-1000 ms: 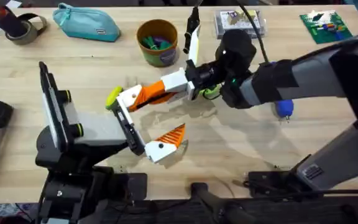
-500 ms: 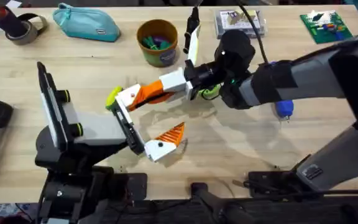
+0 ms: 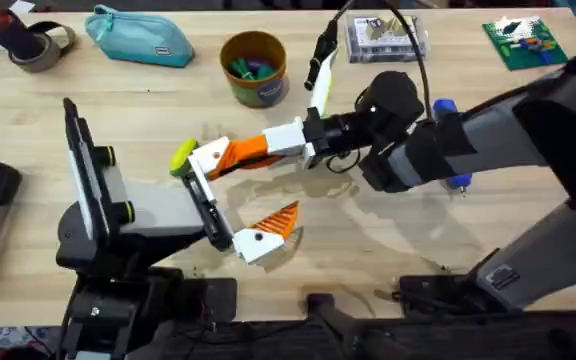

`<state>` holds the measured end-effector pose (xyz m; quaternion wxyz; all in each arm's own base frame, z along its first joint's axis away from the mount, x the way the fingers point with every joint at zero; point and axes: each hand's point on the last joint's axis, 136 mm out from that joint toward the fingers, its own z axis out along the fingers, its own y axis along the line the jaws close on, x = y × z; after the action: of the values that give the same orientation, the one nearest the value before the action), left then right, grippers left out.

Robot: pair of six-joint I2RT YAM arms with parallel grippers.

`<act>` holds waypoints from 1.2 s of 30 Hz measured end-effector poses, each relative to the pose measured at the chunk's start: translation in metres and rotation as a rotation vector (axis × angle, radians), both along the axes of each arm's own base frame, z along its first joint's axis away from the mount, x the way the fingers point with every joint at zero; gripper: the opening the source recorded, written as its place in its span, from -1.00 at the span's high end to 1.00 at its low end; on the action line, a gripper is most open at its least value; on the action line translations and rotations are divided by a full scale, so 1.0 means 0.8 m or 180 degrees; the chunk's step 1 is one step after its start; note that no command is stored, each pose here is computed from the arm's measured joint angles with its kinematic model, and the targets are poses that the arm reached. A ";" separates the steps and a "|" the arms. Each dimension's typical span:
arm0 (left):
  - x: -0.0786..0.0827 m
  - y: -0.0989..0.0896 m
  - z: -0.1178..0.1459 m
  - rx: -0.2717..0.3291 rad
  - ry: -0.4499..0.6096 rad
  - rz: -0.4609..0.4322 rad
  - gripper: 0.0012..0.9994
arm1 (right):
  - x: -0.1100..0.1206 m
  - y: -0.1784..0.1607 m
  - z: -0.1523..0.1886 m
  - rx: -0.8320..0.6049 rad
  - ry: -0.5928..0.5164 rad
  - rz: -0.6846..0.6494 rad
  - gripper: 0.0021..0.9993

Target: Pick up the gripper from the table and insert it into the empty holder that is missing its gripper. Then pick up a screw, insert it into the mounting hole, and use the screwdriver to tighten it. Finally, clean up the table by picking up the vegetable and placing it into the bucket.

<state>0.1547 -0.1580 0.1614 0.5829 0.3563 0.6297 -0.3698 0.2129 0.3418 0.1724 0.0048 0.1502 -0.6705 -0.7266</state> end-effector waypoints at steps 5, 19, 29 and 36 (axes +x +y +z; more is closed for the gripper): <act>0.001 0.001 0.000 -0.0009 0.0018 0.0018 -0.97 | 0.002 0.002 -0.002 -0.0023 0.0074 -0.0044 0.95; 0.003 0.001 0.000 -0.0032 0.0065 0.0049 -0.97 | 0.007 0.005 -0.003 -0.0112 0.0340 -0.0057 0.95; 0.003 0.001 0.000 -0.0041 0.0081 0.0048 -0.98 | 0.007 0.006 -0.004 -0.0126 0.0394 -0.0057 0.95; 0.003 0.001 0.000 -0.0041 0.0079 0.0049 -0.97 | 0.007 0.006 -0.004 -0.0125 0.0391 -0.0057 0.95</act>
<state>0.1569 -0.1569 0.1613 0.5801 0.3430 0.6373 -0.3737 0.2189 0.3463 0.1695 0.0424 0.0992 -0.6843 -0.7212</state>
